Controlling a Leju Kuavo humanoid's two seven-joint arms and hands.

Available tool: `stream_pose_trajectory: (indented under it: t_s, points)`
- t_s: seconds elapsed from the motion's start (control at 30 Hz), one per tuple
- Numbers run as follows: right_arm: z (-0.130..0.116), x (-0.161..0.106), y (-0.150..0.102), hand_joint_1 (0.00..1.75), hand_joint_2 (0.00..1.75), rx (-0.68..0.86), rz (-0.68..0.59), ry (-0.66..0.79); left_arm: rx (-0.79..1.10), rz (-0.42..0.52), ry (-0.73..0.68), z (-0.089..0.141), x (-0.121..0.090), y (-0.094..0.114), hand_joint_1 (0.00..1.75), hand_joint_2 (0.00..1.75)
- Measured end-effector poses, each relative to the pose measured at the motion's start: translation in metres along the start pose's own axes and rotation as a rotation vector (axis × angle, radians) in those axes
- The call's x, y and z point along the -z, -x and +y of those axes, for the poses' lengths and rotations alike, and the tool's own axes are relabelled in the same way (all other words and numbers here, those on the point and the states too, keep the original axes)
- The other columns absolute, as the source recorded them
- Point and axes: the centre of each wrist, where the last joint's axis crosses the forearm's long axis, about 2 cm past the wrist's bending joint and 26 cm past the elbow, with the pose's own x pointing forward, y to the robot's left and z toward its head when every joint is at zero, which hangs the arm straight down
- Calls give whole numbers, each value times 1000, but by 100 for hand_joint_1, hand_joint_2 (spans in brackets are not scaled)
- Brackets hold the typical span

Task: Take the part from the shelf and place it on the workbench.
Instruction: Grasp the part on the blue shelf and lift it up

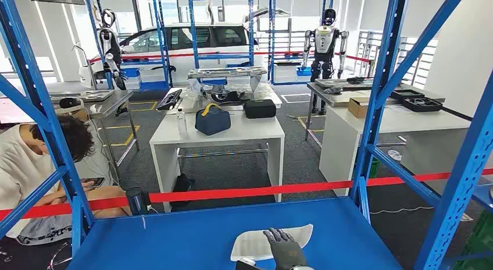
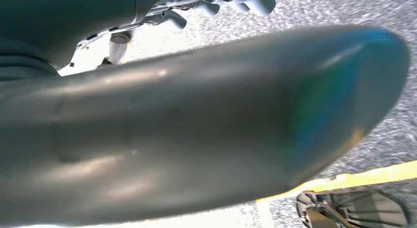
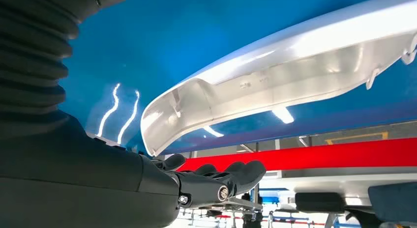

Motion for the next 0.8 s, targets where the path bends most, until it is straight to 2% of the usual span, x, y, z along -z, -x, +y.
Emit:
stream_pose_trajectory:
  t_s: [0.03,0.17,0.8]
  points:
    - [0,0,0,0,175,-1,0,-1,0,2,0,0,0,0,0,0]
    - [-3,2,-3,0,0,-3,-3,-3,1,8,4,0,0,0,0,0]
    - [-3,4,-11,0,0,-7,-12,-8,18,3,5,0,0,-2,0,0]
